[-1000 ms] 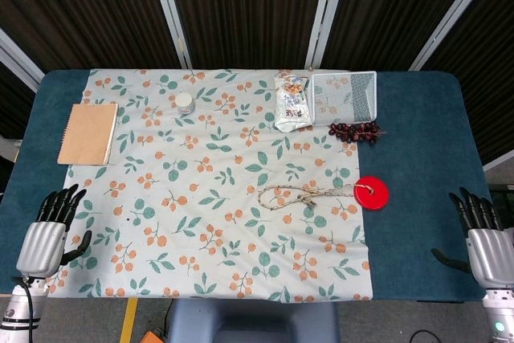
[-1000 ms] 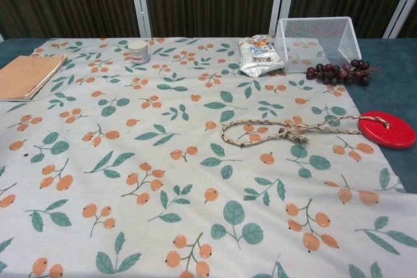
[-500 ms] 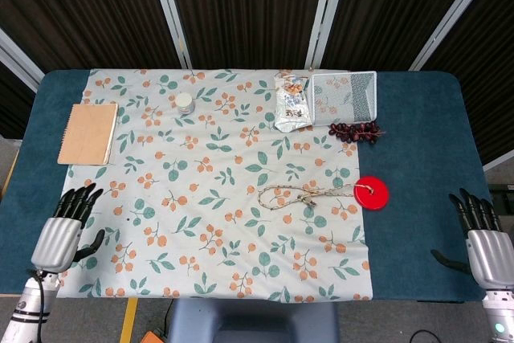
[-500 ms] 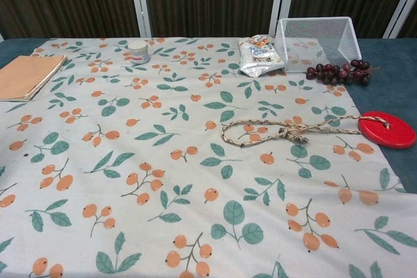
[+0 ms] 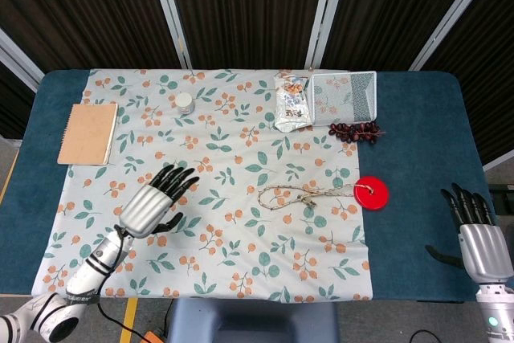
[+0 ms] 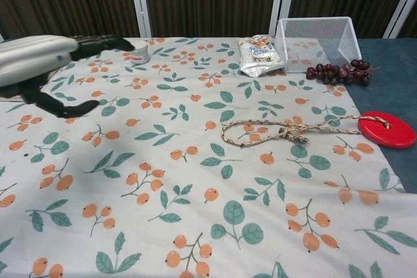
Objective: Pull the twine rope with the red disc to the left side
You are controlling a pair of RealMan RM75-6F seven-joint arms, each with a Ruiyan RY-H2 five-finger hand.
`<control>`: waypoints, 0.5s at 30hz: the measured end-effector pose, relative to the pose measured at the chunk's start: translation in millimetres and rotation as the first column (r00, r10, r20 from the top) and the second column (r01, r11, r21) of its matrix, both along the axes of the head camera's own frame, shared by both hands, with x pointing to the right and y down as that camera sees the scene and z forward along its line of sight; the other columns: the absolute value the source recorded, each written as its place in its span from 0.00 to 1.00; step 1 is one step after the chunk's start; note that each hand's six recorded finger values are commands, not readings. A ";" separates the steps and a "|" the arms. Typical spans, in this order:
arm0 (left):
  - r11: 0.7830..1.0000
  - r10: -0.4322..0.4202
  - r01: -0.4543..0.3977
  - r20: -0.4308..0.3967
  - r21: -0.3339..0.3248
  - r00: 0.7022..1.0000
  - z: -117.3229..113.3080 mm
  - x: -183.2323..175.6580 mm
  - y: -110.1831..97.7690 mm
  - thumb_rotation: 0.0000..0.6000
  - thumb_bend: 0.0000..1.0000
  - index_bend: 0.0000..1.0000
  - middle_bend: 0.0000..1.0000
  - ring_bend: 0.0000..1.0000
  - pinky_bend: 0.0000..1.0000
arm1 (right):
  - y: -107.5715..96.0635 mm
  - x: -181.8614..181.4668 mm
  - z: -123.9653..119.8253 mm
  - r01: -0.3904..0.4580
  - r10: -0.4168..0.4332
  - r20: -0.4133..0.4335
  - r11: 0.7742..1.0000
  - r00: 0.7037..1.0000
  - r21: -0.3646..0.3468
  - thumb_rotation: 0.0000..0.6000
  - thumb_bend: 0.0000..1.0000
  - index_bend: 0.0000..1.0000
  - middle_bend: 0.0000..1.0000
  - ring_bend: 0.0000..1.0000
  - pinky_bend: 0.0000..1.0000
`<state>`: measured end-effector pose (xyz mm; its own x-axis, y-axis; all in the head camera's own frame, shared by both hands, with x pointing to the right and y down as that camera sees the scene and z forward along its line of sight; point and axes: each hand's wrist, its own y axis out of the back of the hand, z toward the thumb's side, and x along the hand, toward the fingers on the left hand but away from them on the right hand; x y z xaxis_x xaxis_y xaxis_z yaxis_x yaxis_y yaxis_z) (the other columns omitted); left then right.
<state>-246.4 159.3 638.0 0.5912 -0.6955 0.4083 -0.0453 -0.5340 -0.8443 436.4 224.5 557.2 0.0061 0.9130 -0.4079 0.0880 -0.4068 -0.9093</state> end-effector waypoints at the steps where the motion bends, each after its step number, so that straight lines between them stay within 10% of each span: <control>1: 1.000 0.025 -0.025 -0.002 -0.005 1.000 2.0 9.7 -0.9 1.00 0.45 0.00 0.00 0.00 0.06 | 0.2 0.4 0.2 0.000 0.000 0.000 1.000 1.000 -0.001 1.00 0.07 0.00 0.00 0.00 0.00; 15: 0.964 0.247 -0.246 -0.013 -0.104 0.969 38.8 122.6 -7.5 1.00 0.45 0.00 0.00 0.00 0.06 | 5.7 21.1 -6.8 -0.056 0.056 -0.001 0.998 0.998 0.017 1.00 0.07 0.00 0.00 0.00 0.00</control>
<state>-123.8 151.7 676.7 0.7389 -0.4822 0.4707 0.0991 -0.6131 -0.7837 457.5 230.2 550.4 -0.0453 0.9186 -0.3925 0.1090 -0.3860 -0.9160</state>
